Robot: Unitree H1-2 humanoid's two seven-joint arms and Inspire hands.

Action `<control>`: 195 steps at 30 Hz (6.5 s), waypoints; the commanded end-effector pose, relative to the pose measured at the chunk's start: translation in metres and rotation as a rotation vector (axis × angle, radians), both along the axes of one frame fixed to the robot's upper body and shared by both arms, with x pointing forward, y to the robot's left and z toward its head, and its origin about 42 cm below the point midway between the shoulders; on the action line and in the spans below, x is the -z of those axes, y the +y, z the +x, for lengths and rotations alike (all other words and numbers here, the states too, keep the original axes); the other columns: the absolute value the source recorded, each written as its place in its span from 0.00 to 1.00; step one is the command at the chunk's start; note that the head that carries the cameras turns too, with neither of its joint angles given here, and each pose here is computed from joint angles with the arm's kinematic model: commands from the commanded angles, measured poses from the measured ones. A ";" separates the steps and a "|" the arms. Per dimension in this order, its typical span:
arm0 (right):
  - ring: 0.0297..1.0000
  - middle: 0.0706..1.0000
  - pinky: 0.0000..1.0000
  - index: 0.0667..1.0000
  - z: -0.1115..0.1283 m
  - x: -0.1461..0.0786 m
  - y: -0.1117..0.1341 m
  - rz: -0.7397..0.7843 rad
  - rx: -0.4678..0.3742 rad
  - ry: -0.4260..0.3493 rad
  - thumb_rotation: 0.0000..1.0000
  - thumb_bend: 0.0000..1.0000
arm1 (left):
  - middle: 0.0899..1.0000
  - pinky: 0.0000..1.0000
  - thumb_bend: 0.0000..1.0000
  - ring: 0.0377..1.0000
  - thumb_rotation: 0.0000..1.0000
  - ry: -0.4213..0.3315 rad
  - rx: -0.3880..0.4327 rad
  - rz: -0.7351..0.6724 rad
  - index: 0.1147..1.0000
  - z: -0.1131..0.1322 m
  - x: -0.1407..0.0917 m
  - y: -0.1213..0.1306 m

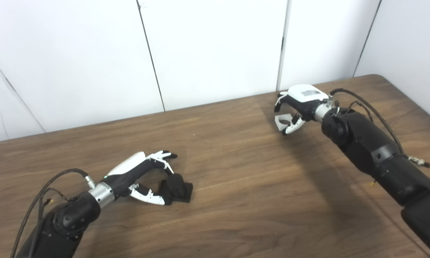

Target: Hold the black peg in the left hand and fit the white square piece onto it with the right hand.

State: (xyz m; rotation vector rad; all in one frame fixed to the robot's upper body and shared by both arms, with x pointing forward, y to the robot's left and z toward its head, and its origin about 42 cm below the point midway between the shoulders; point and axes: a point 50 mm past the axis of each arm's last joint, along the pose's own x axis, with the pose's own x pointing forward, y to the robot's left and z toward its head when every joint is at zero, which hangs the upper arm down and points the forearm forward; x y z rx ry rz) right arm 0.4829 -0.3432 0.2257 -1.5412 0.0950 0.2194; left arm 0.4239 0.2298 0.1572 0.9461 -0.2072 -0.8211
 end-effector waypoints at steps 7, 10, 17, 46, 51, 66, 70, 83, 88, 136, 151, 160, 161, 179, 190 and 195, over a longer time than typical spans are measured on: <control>0.94 0.92 0.94 0.73 0.002 -0.001 -0.026 -0.062 0.063 0.027 0.12 0.67 | 0.94 1.00 0.52 1.00 0.08 0.070 0.017 0.102 0.43 -0.014 0.019 0.015; 0.94 0.92 0.93 0.73 0.002 0.000 -0.028 -0.067 0.066 0.031 0.13 0.68 | 0.94 1.00 0.52 1.00 0.08 0.076 0.012 0.100 0.43 -0.016 0.018 0.016; 0.93 0.92 0.94 0.73 0.004 0.004 -0.030 -0.078 0.084 0.055 0.13 0.68 | 0.94 1.00 0.52 1.00 0.08 0.077 0.012 0.103 0.43 -0.017 0.018 0.019; 0.95 0.90 0.96 0.56 0.000 0.031 -0.033 -0.093 0.125 0.114 0.19 0.64 | 0.94 1.00 0.52 1.00 0.08 0.077 0.010 0.112 0.43 -0.023 0.014 0.015; 0.94 0.89 0.95 0.46 -0.002 0.032 -0.035 -0.099 0.113 0.102 0.15 0.52 | 0.94 1.00 0.52 1.00 0.08 0.080 0.013 0.109 0.43 -0.024 0.016 0.015; 0.93 0.85 0.97 0.45 -0.004 0.031 -0.035 -0.084 0.084 0.063 0.14 0.52 | 0.94 1.00 0.52 1.00 0.08 0.080 0.017 0.112 0.43 -0.025 0.017 0.014; 0.93 0.84 0.97 0.44 -0.004 0.027 -0.036 -0.037 0.094 0.042 0.13 0.52 | 0.94 1.00 0.52 1.00 0.08 0.078 0.017 0.110 0.43 -0.025 0.017 0.014; 0.95 0.86 0.97 0.45 -0.020 -0.029 -0.029 0.061 0.047 -0.016 0.13 0.52 | 0.94 1.00 0.52 1.00 0.08 0.078 0.018 0.104 0.43 -0.021 0.021 0.007; 0.95 0.86 0.96 0.45 -0.027 -0.046 -0.023 0.069 -0.007 -0.055 0.13 0.52 | 0.94 1.00 0.52 1.00 0.08 0.076 0.016 0.086 0.43 -0.020 0.023 0.004; 0.94 0.86 0.93 0.44 -0.090 -0.109 0.156 0.246 -0.597 -0.063 0.14 0.52 | 0.94 1.00 0.52 1.00 0.08 0.093 0.002 0.081 0.42 -0.011 0.029 -0.030; 0.95 0.86 0.94 0.44 -0.086 -0.111 0.195 0.263 -0.637 -0.042 0.14 0.52 | 0.94 1.00 0.52 1.00 0.08 0.084 0.021 0.094 0.42 -0.010 0.026 -0.037; 0.95 0.85 0.94 0.44 -0.081 -0.109 0.204 0.235 -0.660 -0.021 0.14 0.52 | 0.94 1.00 0.52 1.00 0.08 0.093 0.019 0.085 0.42 -0.012 0.026 -0.040; 0.95 0.85 0.94 0.44 -0.080 -0.109 0.204 0.234 -0.661 -0.016 0.14 0.52 | 0.94 1.00 0.52 1.00 0.08 0.092 0.020 0.089 0.42 -0.012 0.025 -0.040; 0.94 0.85 0.94 0.44 -0.071 -0.073 0.215 0.191 -0.667 0.072 0.14 0.52 | 0.95 1.00 0.52 1.00 0.09 0.084 0.019 0.098 0.42 -0.014 0.020 -0.043; 0.95 0.85 0.95 0.44 -0.064 -0.059 0.220 0.203 -0.637 0.102 0.14 0.52 | 0.95 1.00 0.52 1.00 0.09 0.090 0.023 0.093 0.42 -0.015 0.024 -0.047; 0.95 0.85 0.97 0.44 -0.061 -0.055 0.223 0.214 -0.625 0.112 0.14 0.52 | 0.95 1.00 0.52 1.00 0.09 0.096 0.018 0.087 0.42 -0.015 0.025 -0.049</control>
